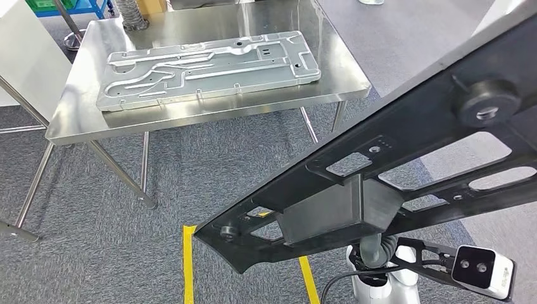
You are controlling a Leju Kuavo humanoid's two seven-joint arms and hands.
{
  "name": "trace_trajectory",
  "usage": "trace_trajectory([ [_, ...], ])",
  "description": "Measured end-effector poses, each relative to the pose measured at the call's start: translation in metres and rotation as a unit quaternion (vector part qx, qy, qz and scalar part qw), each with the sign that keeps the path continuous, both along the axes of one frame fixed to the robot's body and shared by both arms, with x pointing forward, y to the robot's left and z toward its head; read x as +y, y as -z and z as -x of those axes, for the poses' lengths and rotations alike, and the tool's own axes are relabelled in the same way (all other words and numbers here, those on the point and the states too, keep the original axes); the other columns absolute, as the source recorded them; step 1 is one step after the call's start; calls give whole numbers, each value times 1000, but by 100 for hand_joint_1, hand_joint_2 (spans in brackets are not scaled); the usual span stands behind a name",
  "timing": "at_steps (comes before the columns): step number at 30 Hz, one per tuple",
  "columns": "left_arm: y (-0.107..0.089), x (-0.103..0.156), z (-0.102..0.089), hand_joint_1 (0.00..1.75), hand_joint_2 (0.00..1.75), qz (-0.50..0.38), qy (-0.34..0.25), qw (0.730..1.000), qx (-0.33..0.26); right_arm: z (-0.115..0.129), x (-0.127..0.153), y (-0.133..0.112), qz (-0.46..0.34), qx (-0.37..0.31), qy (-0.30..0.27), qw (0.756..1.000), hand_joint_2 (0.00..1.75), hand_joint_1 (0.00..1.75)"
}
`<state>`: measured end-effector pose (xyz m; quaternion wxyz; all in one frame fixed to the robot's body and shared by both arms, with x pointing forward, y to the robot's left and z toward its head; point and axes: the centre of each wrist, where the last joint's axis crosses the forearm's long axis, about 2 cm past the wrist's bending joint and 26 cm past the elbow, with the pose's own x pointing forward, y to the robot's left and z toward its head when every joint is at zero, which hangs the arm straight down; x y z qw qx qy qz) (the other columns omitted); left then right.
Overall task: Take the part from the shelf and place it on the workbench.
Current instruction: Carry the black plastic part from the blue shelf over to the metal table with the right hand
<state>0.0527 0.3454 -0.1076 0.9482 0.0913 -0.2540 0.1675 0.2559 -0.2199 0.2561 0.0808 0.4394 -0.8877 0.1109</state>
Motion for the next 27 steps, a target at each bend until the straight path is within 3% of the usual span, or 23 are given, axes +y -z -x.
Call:
trace_trajectory([
  [27,0,-3,-3,0,175,4,8,1000,-9,1,1,-3,-10,-10,-14,1000,175,175],
])
